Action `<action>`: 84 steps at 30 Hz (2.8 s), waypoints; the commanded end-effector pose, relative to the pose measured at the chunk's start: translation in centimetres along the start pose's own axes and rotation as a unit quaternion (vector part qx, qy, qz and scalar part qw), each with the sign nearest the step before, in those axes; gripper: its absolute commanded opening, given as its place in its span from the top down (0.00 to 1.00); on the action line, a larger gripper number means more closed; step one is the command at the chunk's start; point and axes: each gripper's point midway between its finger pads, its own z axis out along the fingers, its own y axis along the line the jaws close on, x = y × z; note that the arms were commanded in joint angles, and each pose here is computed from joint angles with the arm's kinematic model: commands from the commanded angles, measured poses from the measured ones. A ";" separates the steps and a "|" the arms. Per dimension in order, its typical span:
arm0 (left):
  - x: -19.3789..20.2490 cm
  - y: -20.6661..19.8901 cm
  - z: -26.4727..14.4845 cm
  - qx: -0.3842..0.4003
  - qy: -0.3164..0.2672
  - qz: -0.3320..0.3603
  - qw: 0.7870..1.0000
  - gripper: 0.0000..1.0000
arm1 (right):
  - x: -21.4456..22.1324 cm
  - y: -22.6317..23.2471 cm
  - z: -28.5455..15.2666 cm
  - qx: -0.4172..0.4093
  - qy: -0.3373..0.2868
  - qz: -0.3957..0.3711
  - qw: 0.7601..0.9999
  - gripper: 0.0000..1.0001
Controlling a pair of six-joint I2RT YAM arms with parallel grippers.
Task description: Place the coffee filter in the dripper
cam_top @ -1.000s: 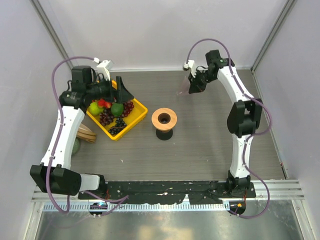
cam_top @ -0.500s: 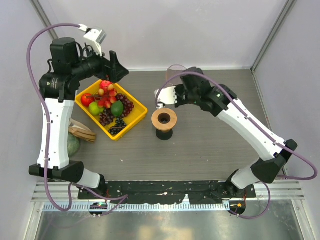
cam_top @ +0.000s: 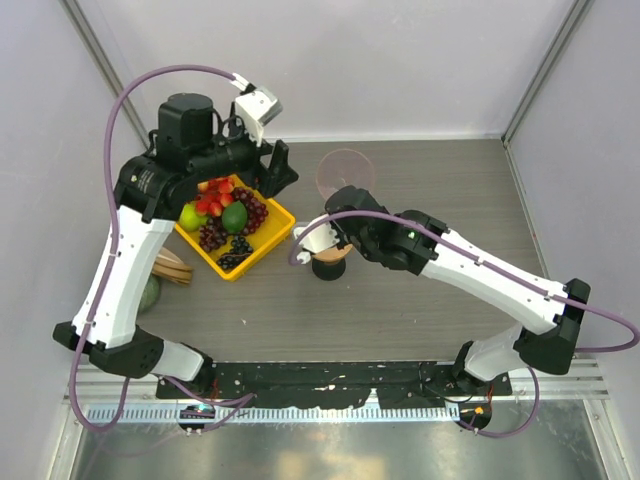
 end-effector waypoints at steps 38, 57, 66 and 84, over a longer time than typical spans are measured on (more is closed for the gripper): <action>3.5 -4.7 6.1 0.048 0.069 -0.052 0.995 0.93 | -2.8 -0.1 -4.4 0.071 -0.010 -0.023 0.997 0.93; 4.6 -3.5 6.6 0.047 0.108 -0.151 0.981 1.00 | -0.1 -2.6 -12.8 0.164 -0.203 0.191 0.946 0.05; 8.3 -4.3 8.1 0.086 0.161 -0.198 0.963 1.00 | 5.6 -0.6 -10.5 0.078 -0.199 0.484 0.848 0.05; 12.6 -2.3 11.8 0.068 0.208 -0.206 0.954 1.00 | 8.1 2.1 -3.7 -0.117 -0.164 0.655 0.728 0.05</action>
